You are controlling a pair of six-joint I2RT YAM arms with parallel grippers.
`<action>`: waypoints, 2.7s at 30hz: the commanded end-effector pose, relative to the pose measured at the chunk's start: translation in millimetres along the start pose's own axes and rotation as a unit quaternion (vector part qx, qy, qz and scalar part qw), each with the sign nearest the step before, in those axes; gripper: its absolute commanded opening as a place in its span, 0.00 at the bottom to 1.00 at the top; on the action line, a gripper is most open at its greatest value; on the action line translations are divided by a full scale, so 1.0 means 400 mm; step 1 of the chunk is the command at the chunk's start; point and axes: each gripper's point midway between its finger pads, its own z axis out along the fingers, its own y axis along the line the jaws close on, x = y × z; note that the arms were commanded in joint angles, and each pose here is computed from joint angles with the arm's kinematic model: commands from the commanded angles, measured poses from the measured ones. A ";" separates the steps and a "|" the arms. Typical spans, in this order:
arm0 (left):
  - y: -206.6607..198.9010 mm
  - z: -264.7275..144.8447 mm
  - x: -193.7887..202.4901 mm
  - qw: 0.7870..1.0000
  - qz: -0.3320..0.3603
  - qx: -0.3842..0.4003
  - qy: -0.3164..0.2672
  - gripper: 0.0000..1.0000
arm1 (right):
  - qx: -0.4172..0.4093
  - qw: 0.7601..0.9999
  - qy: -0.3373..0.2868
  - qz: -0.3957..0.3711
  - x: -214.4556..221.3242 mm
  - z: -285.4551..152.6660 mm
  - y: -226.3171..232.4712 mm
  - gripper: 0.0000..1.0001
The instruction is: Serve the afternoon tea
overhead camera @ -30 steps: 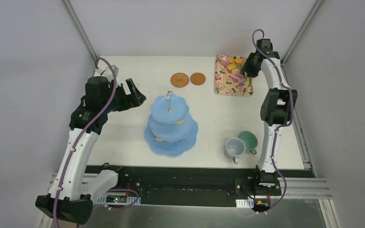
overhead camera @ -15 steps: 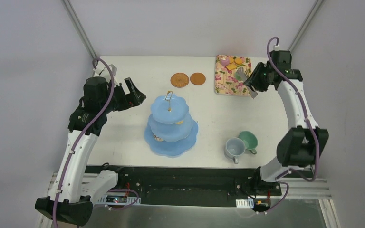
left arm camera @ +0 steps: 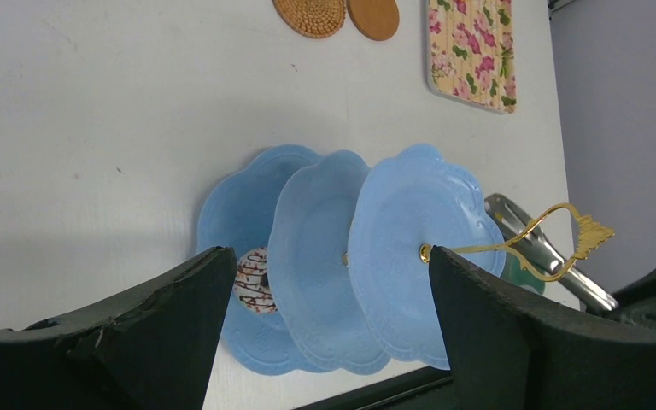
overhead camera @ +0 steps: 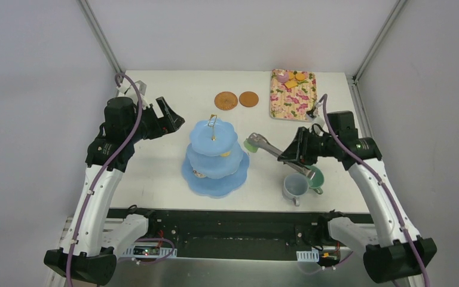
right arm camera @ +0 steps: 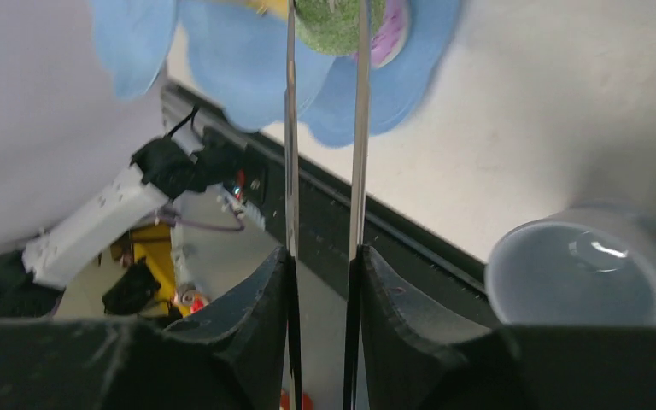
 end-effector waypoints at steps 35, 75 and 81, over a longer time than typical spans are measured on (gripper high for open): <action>-0.028 -0.041 -0.024 1.000 0.008 0.019 -0.022 0.86 | -0.094 0.979 0.055 -0.172 0.199 0.193 0.323 0.32; -0.007 0.002 -0.005 1.000 0.005 0.009 -0.007 0.87 | 0.002 0.976 0.042 -0.214 0.242 0.013 0.215 0.44; -0.004 0.013 -0.005 1.000 0.003 0.007 -0.003 0.87 | 0.108 0.972 -0.029 -0.208 0.188 -0.059 0.101 0.40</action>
